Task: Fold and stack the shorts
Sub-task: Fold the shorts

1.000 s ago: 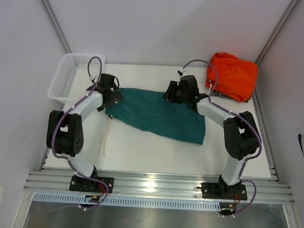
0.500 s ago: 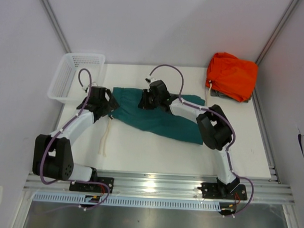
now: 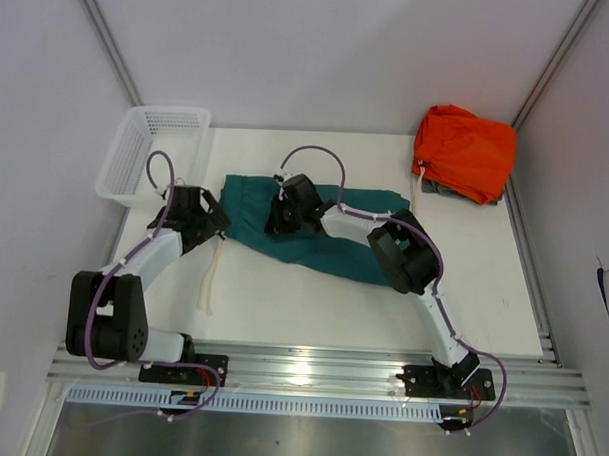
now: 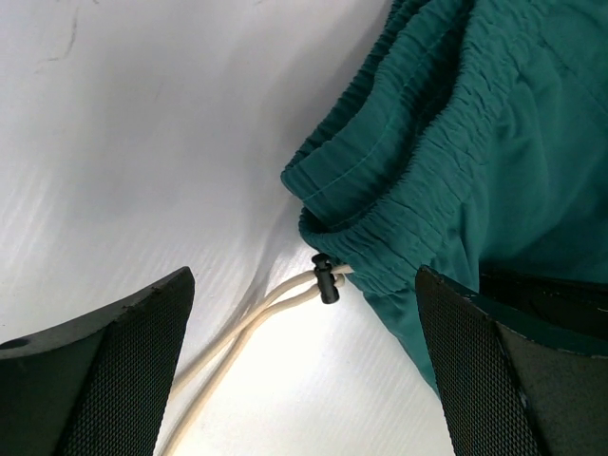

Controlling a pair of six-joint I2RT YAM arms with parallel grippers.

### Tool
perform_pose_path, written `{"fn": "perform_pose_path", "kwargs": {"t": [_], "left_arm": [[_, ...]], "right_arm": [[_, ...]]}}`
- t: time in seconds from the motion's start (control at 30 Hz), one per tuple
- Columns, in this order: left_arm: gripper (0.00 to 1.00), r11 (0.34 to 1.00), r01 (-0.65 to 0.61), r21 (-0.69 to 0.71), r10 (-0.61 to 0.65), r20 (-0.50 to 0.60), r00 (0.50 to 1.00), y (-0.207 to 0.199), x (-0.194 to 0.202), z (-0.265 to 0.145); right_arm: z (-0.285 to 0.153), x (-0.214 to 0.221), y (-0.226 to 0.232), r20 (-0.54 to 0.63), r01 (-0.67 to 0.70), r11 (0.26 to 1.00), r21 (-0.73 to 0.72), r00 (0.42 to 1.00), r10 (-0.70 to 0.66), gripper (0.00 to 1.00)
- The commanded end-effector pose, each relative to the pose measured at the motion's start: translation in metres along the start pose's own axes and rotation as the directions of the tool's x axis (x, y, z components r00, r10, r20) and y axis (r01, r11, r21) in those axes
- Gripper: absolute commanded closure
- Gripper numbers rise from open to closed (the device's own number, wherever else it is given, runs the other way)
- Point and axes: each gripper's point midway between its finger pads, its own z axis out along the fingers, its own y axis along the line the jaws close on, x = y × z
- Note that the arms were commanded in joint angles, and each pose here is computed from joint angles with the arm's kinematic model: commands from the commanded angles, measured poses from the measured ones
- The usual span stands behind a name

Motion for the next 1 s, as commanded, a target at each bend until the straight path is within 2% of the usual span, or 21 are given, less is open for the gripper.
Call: {"fn": "perform_pose_path", "kwargs": {"t": [0.0,0.13,0.17,0.4,0.67,0.83,0.97], "left_arm": [[0.01,0.999,0.034,0.014,-0.034,0.027,0.999,0.001,-0.007,0.002],[0.01,0.999,0.031,0.017,-0.032,0.043,0.999,0.004,-0.006,-0.004],[0.01,0.999,0.031,0.026,-0.032,0.052,0.998,0.004,-0.008,-0.007],[0.01,0.999,0.017,0.039,-0.018,0.040,0.999,0.012,0.008,-0.010],[0.01,0.968,-0.037,0.248,0.054,-0.060,0.997,-0.014,0.043,-0.009],[0.01,0.954,-0.051,0.296,0.074,-0.069,0.995,-0.017,0.056,-0.003],[0.01,0.904,-0.022,0.428,0.054,-0.064,0.996,-0.036,0.062,-0.010]], "right_arm": [[0.007,0.005,0.005,-0.015,0.018,1.000,-0.005,1.000,-0.018,0.86],[0.003,0.036,-0.007,-0.061,0.023,0.999,0.030,0.998,-0.021,0.88],[0.000,0.060,-0.020,-0.102,0.018,0.998,0.057,0.995,-0.012,0.88],[-0.034,0.108,-0.045,-0.143,0.034,0.992,0.121,0.990,-0.016,0.88],[-0.070,0.122,-0.057,-0.168,0.091,0.980,0.177,0.984,-0.062,0.88],[-0.075,0.116,-0.052,-0.170,0.086,0.985,0.147,0.984,-0.061,0.87],[-0.070,0.115,-0.044,-0.171,0.103,0.985,0.138,0.982,-0.079,0.87]]}}
